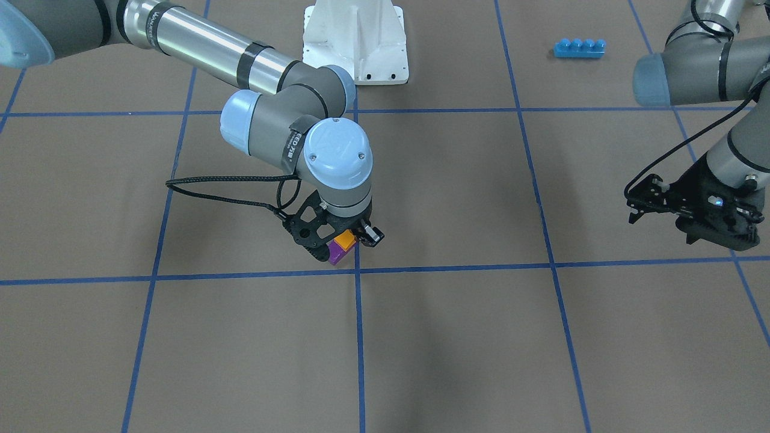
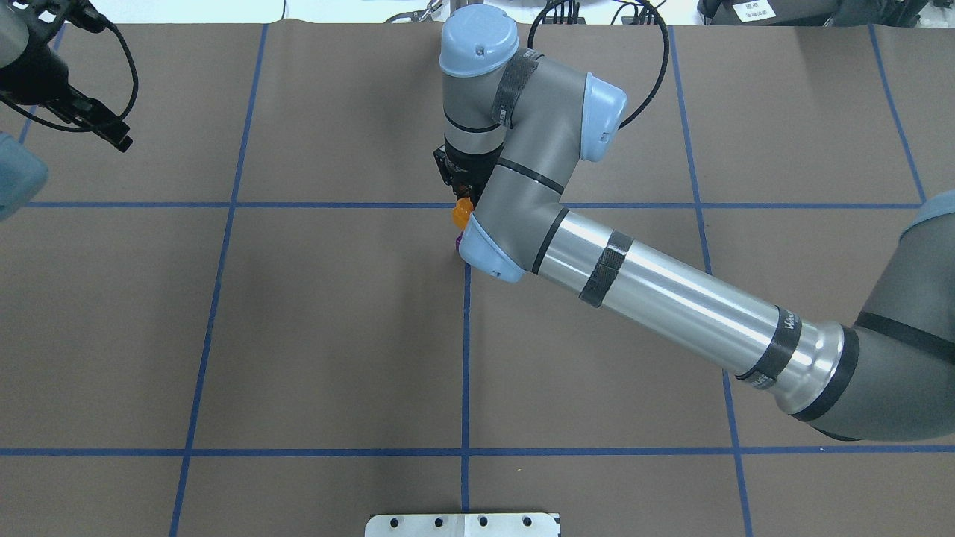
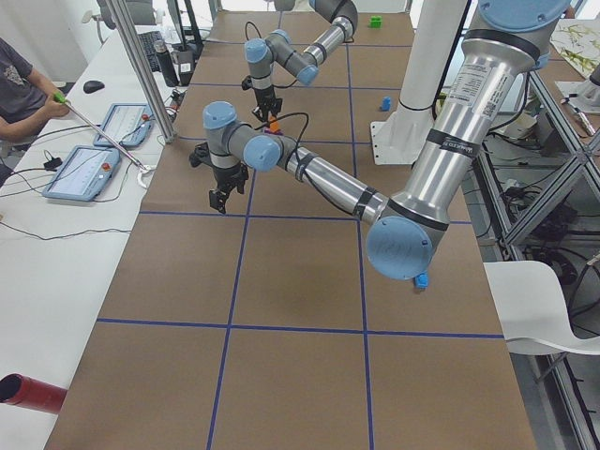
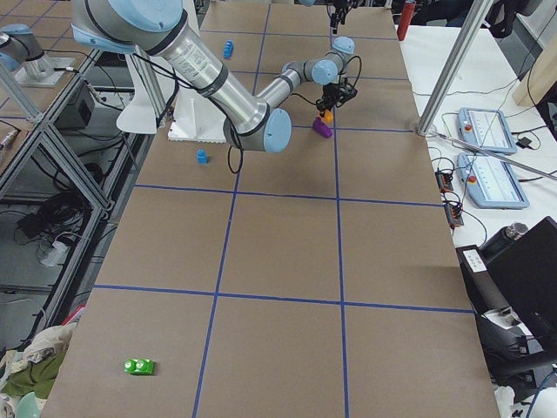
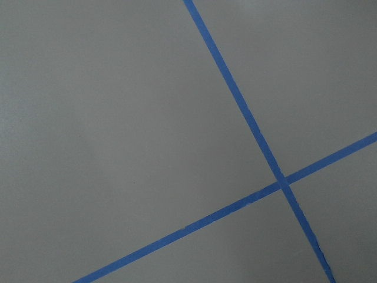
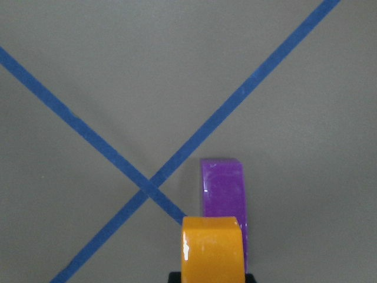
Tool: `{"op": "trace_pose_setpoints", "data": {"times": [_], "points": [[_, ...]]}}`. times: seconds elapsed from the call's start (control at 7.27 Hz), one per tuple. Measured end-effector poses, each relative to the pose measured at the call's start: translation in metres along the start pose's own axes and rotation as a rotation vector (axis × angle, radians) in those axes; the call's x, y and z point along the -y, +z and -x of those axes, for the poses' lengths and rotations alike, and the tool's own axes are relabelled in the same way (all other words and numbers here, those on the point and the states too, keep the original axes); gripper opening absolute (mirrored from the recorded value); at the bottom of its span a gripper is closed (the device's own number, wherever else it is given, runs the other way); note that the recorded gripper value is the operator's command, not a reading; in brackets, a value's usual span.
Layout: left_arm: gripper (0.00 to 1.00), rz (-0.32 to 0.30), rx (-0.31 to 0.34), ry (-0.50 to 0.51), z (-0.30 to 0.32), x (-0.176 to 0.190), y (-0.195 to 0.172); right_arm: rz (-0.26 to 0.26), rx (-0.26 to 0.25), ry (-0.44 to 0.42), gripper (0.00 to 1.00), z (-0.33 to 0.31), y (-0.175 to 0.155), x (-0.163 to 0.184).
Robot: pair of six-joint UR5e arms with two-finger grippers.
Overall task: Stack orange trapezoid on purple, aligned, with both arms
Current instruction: 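Align and lower the orange block onto the purple block with the right gripper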
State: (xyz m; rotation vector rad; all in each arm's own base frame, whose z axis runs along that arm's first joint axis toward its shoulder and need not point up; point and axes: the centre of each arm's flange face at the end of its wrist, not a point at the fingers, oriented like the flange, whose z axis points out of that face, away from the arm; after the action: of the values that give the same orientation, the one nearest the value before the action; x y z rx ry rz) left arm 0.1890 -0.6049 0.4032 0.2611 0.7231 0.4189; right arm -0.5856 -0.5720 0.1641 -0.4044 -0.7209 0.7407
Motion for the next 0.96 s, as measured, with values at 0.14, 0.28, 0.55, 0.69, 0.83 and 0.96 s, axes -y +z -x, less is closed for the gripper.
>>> {"op": "trace_pose_setpoints", "data": {"times": [0.14, 0.28, 0.55, 0.69, 0.83, 0.96], "points": [[1.0, 0.0, 0.0, 0.0, 0.0001, 0.0002, 0.0002, 0.001, -0.002, 0.002, 0.0, -0.0015, -0.0007, 0.0008], [1.0, 0.001, 0.0, 0.0, 0.0002, 0.0005, 0.0008, 0.007, -0.005, 0.004, 0.0, -0.0025, -0.0033, 0.0], [1.0, 0.0, 0.0, 0.002, 0.0006, 0.0008, 0.0023, 0.02, -0.005, 0.002, 0.0, -0.0044, -0.0067, -0.0029], [1.0, -0.002, 0.0, 0.003, 0.001, 0.0009, 0.0029, 0.021, -0.009, 0.004, 0.0, -0.0058, -0.0049, -0.0021], [1.0, -0.003, 0.0, 0.004, 0.0012, 0.0008, 0.0032, 0.02, -0.013, 0.006, 0.0, -0.0076, -0.002, -0.0007], [1.0, -0.003, 0.0, 0.004, 0.0014, 0.0006, 0.0035, 0.02, -0.016, 0.007, 0.0, -0.0094, 0.001, 0.0005]]}}
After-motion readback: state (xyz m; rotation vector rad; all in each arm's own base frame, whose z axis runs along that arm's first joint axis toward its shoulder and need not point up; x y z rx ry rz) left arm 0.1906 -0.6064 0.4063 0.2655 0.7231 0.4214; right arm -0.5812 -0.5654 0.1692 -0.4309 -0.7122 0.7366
